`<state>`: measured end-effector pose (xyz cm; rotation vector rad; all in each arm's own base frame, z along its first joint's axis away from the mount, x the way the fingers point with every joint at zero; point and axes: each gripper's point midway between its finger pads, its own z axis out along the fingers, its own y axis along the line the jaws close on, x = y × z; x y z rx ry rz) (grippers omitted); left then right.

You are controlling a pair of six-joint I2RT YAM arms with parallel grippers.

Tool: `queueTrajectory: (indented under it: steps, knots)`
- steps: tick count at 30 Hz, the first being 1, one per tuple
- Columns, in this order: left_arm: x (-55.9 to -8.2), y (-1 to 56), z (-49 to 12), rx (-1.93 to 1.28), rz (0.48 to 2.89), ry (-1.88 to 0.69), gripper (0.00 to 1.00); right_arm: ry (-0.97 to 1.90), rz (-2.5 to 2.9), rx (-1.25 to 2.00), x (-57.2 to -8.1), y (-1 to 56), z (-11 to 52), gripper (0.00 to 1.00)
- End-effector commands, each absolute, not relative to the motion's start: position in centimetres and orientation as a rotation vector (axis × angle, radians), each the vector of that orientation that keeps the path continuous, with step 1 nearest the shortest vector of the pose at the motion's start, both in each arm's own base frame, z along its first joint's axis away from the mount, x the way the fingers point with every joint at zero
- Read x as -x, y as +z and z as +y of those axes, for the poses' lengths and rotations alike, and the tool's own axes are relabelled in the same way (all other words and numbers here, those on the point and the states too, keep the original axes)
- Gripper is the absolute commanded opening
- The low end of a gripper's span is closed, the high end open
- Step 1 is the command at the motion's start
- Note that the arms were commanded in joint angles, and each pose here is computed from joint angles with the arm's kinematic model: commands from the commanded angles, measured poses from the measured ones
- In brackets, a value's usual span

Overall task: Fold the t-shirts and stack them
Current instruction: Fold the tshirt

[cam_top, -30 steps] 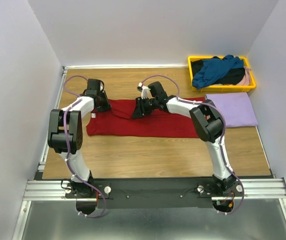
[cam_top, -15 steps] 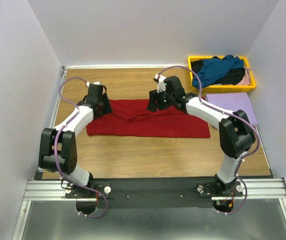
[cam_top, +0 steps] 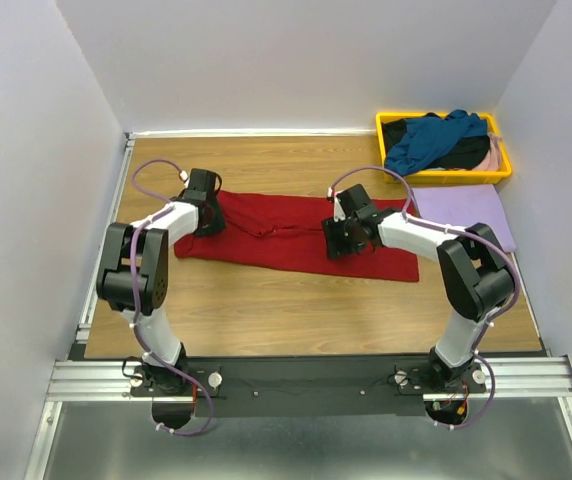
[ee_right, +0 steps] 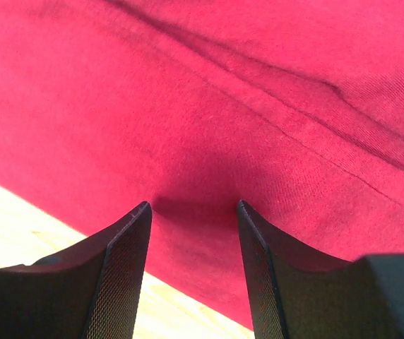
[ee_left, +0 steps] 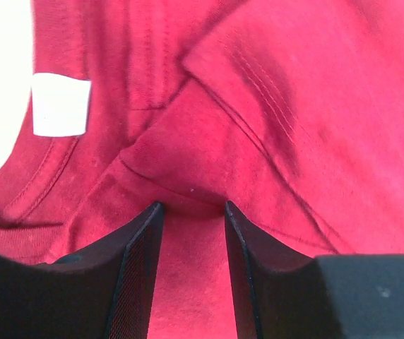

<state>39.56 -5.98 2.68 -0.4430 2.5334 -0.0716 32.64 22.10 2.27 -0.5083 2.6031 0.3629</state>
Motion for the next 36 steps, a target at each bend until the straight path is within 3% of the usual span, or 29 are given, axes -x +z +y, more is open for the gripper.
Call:
queueTrajectory:
  steps: [1,6,10,16,25,26,31,36]
  knots:
    - [-42.6,1.0,-4.8,0.436,2.53,0.043,0.48,0.388,2.807,0.528,-27.3,-0.9,20.9,0.58]
    - [-48.1,2.0,-3.8,0.406,2.485,0.137,0.48,0.617,2.839,0.728,-23.3,-0.9,25.5,0.58]
    - [-53.4,3.9,-3.9,0.365,2.426,0.161,0.48,0.599,2.835,0.9,-21.8,-0.2,28.3,0.58]
    - [-58.1,8.9,-5.1,0.334,2.314,0.084,0.5,0.59,2.704,0.987,-24.7,3.3,31.2,0.59]
    - [-52.8,25.5,-2.9,0.395,2.014,0.036,0.52,0.727,2.331,0.919,-35.7,13.4,40.5,0.59]
    - [-51.2,28.2,-2.4,0.404,1.954,0.033,0.53,0.728,2.349,0.912,-36.6,12.0,41.2,0.59]
    - [-45.7,33.8,-1.6,0.404,1.834,-0.001,0.57,0.874,2.279,0.894,-39.7,12.0,44.9,0.59]
    - [-41.7,32.2,-1.7,0.382,1.869,-0.028,0.67,1.035,2.205,0.88,-40.9,11.4,48.3,0.59]
